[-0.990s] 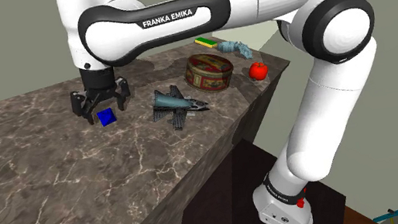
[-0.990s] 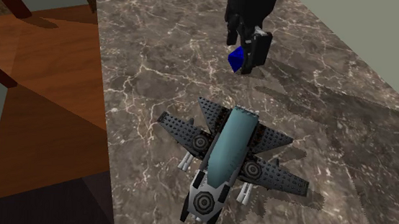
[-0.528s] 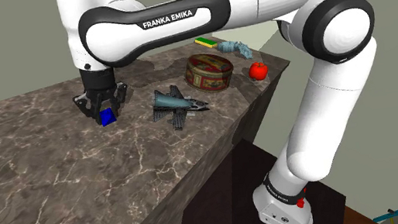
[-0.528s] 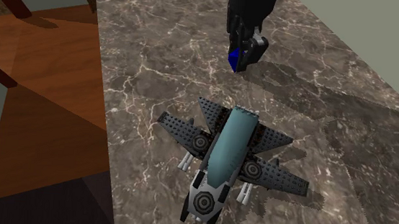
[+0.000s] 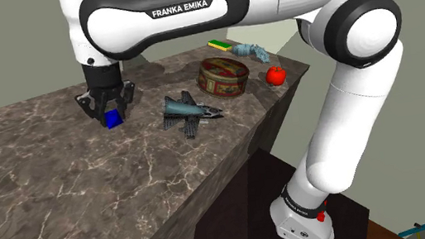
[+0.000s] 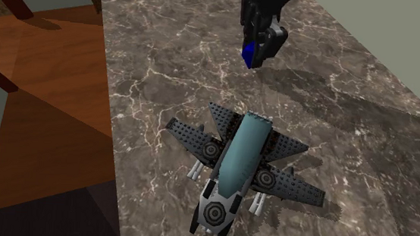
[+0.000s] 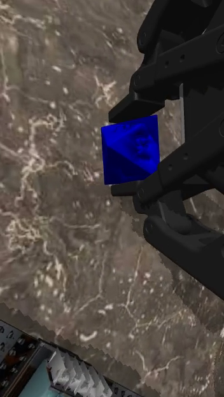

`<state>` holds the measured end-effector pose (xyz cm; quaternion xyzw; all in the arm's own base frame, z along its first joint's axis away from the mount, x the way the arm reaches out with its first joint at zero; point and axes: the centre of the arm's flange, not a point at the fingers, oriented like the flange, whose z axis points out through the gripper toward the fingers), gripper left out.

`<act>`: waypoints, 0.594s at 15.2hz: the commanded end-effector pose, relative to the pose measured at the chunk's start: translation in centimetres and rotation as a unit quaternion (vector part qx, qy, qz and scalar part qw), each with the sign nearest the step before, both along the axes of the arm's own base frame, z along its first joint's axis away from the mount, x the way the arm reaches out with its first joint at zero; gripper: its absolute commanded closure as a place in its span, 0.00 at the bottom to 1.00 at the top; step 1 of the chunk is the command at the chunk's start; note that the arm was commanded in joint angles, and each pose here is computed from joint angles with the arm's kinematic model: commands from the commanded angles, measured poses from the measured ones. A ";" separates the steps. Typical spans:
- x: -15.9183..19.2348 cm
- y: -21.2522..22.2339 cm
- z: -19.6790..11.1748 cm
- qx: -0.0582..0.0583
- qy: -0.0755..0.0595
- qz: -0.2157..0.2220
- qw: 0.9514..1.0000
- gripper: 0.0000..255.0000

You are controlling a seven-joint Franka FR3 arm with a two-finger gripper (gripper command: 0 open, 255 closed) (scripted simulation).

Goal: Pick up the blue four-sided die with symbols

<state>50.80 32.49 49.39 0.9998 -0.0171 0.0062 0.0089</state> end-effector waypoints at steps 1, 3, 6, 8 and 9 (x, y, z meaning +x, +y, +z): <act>-0.1 0.0 1.1 0.000 0.000 0.000 1.000 1.00; -0.1 0.0 2.1 0.000 0.000 0.000 1.000 1.00; -0.1 0.0 3.7 0.000 0.000 0.000 1.000 1.00; -0.1 0.0 4.8 0.000 0.000 0.000 1.000 1.00; -0.1 0.0 5.3 0.000 0.000 0.000 1.000 1.00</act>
